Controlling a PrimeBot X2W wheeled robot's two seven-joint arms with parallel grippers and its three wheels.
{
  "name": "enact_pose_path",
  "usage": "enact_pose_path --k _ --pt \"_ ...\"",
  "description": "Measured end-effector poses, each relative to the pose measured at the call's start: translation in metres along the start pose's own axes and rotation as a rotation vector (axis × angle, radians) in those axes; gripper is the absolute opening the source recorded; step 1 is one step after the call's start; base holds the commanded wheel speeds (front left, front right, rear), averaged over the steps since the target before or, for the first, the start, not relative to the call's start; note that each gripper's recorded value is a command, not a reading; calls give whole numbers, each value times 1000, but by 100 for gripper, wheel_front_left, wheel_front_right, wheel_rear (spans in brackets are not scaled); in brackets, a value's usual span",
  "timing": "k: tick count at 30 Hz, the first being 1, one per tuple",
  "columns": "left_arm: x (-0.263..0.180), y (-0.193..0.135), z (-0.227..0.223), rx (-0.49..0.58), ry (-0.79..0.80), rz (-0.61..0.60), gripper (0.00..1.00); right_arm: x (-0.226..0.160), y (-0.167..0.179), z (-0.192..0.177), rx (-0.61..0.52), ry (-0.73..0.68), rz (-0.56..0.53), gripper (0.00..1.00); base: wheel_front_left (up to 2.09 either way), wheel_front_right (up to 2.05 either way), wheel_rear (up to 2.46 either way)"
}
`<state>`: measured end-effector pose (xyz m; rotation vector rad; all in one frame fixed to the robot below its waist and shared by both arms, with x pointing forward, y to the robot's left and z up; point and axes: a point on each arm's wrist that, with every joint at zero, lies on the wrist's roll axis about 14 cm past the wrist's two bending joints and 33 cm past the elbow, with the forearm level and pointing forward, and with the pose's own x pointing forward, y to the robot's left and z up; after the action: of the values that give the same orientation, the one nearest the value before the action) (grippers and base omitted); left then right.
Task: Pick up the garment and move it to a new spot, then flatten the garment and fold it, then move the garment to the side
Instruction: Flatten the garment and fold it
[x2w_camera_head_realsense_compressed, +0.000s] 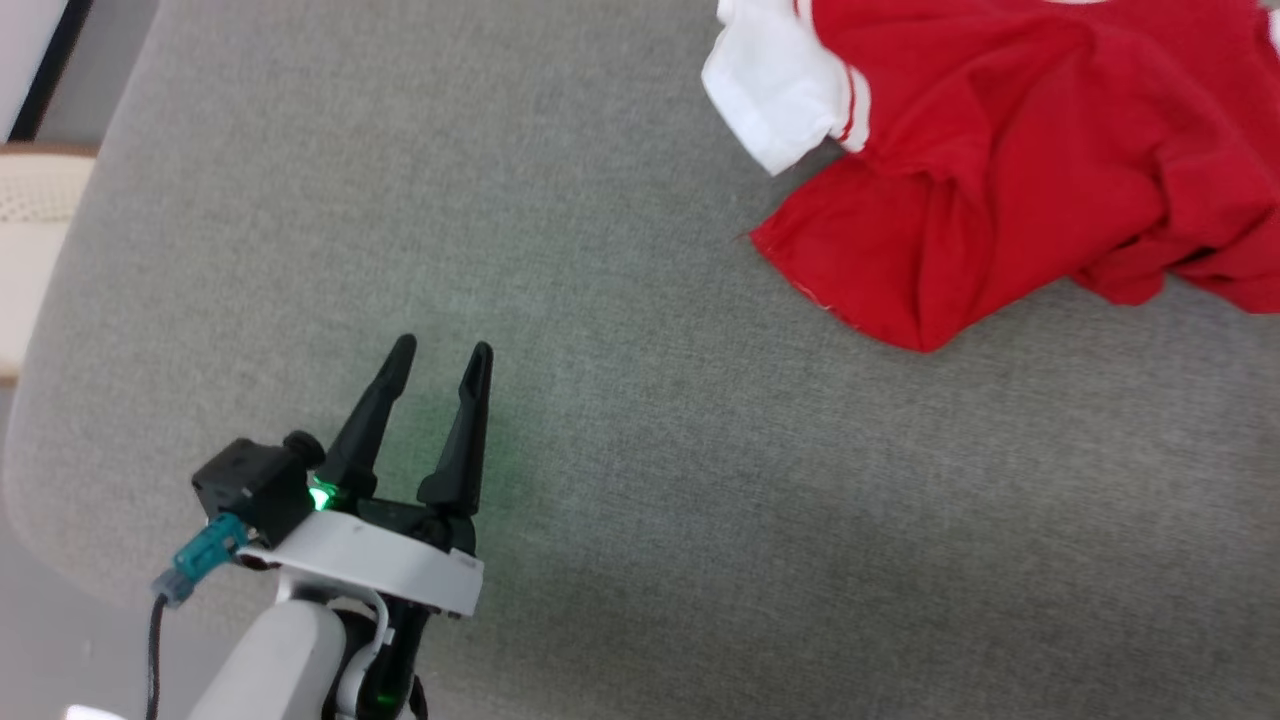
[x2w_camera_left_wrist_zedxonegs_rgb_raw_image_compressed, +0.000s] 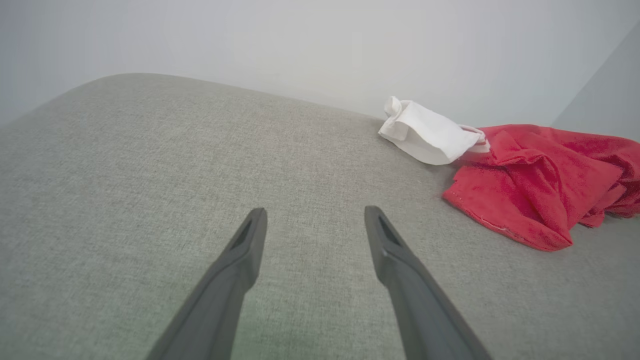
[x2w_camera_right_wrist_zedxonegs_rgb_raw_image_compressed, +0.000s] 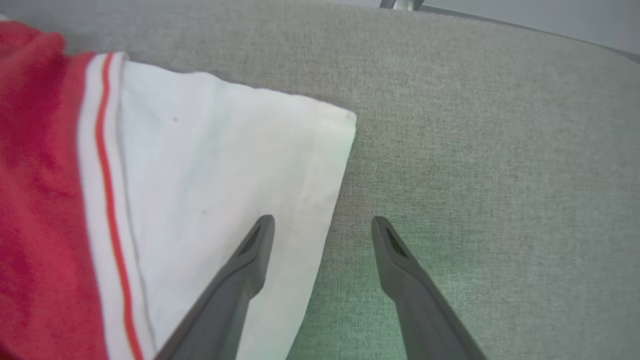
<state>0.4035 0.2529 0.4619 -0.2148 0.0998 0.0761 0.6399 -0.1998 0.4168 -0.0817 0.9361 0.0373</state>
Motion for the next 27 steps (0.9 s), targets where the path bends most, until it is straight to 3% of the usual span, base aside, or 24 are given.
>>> enact_pose_path --k 9,10,11,17,22,27 --pt "6 18 -18 23 44 40 100 41 15 -10 43 58 -5 100 0 0 0" --pt "9 19 -16 25 38 41 100 41 16 -10 42 57 -6 37 0 0 0" --pt "12 18 -12 25 27 31 100 42 18 -9 41 54 -4 0 0 0 0" --pt "49 9 26 52 -34 -64 100 41 31 -8 42 47 24 0 0 0 0" --pt "98 3 65 -7 -5 -126 100 42 32 -6 46 34 27 0 0 0 0" --pt "133 -12 43 -169 294 -180 100 46 33 -4 44 29 30 0 0 0 0"
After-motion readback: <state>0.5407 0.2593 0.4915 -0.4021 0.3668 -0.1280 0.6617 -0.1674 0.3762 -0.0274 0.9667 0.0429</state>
